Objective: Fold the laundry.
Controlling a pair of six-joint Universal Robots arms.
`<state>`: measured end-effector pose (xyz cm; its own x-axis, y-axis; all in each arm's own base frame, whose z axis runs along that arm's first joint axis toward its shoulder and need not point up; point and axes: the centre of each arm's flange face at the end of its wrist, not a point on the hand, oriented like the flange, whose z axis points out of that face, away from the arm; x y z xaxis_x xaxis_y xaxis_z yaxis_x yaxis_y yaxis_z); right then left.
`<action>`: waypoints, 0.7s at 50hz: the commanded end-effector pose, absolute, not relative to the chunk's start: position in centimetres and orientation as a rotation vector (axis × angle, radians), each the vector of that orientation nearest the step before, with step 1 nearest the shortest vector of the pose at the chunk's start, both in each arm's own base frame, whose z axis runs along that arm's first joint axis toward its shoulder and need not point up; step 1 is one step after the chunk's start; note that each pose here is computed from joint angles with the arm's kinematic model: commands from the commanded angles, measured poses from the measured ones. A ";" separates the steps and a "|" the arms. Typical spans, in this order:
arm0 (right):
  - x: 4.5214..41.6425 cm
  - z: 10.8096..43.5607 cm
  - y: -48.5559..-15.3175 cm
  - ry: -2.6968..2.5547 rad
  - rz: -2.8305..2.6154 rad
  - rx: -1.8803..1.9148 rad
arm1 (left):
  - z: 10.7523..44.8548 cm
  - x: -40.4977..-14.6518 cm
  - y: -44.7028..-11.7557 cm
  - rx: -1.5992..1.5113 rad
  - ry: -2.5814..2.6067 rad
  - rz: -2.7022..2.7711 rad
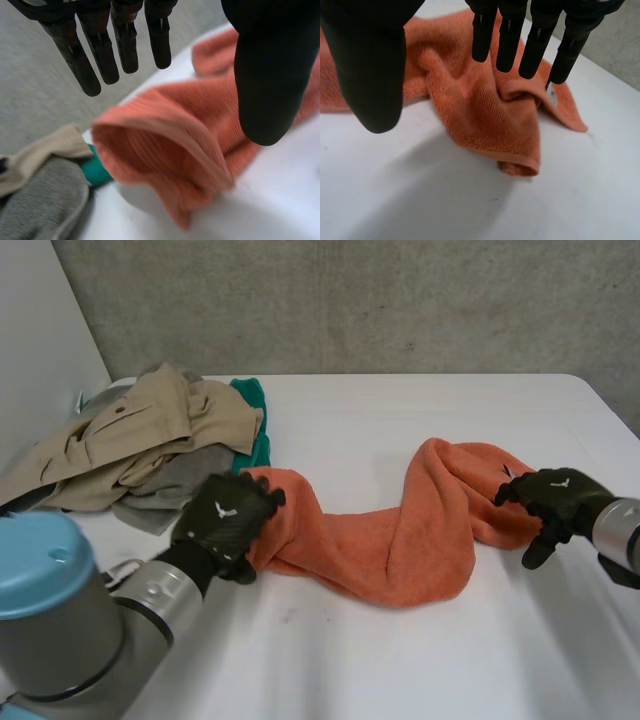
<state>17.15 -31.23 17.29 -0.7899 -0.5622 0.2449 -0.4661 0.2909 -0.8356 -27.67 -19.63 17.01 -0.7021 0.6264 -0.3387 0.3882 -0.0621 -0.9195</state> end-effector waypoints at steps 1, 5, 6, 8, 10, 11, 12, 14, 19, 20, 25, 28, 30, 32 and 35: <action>17.4 14.2 -32.9 2.421 -1.564 -0.911 | 13.8 -28.6 -21.3 -1.225 -2.050 1.812; 17.5 13.1 -33.7 2.408 -1.592 -0.923 | 13.0 -29.1 -22.4 -1.225 -2.060 1.810; 17.6 13.0 -33.8 2.400 -1.605 -0.925 | 12.7 -29.2 -22.6 -1.226 -2.065 1.806; 17.9 12.8 -33.9 2.387 -1.616 -0.931 | 12.4 -29.6 -23.3 -1.225 -2.069 1.814; 18.4 12.4 -34.2 2.369 -1.637 -0.944 | 12.3 -29.7 -23.7 -1.220 -2.073 1.821; 18.6 12.3 -34.3 2.363 -1.646 -0.946 | 12.3 -29.8 -24.0 -1.218 -2.069 1.829; 18.7 12.2 -34.4 2.358 -1.653 -0.950 | 12.4 -29.9 -24.1 -1.216 -2.068 1.834; 18.9 12.0 -34.7 2.347 -1.669 -0.960 | 12.2 -30.0 -24.6 -1.208 -2.078 1.844; 19.8 11.3 -34.8 2.330 -1.653 -0.986 | 12.4 -30.2 -25.0 -1.194 -2.080 1.873; 19.9 11.3 -34.8 2.328 -1.652 -0.989 | 12.6 -30.3 -25.1 -1.191 -2.072 1.885; 20.0 11.1 -35.1 2.326 -1.657 -0.993 | 12.9 -30.6 -25.4 -1.180 -2.046 1.921; 19.8 11.8 -35.6 2.328 -1.692 -0.981 | 13.4 -30.5 -25.8 -1.162 -2.049 1.951; 19.6 12.8 -35.7 2.330 -1.725 -0.978 | 13.7 -30.5 -25.9 -1.154 -2.058 1.961; 19.5 13.9 -35.7 2.325 -1.760 -0.976 | 14.4 -30.4 -25.9 -1.136 -2.061 1.990; 19.4 17.5 -35.2 2.294 -1.849 -0.996 | 17.5 -30.1 -25.9 -1.079 -2.010 2.081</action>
<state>19.72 -35.63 12.88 -0.7903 -0.5354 0.2980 -0.4403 0.1580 -0.8838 -30.49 -25.82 13.90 -0.7167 0.5480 -0.4313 0.4541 -0.1027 -0.8850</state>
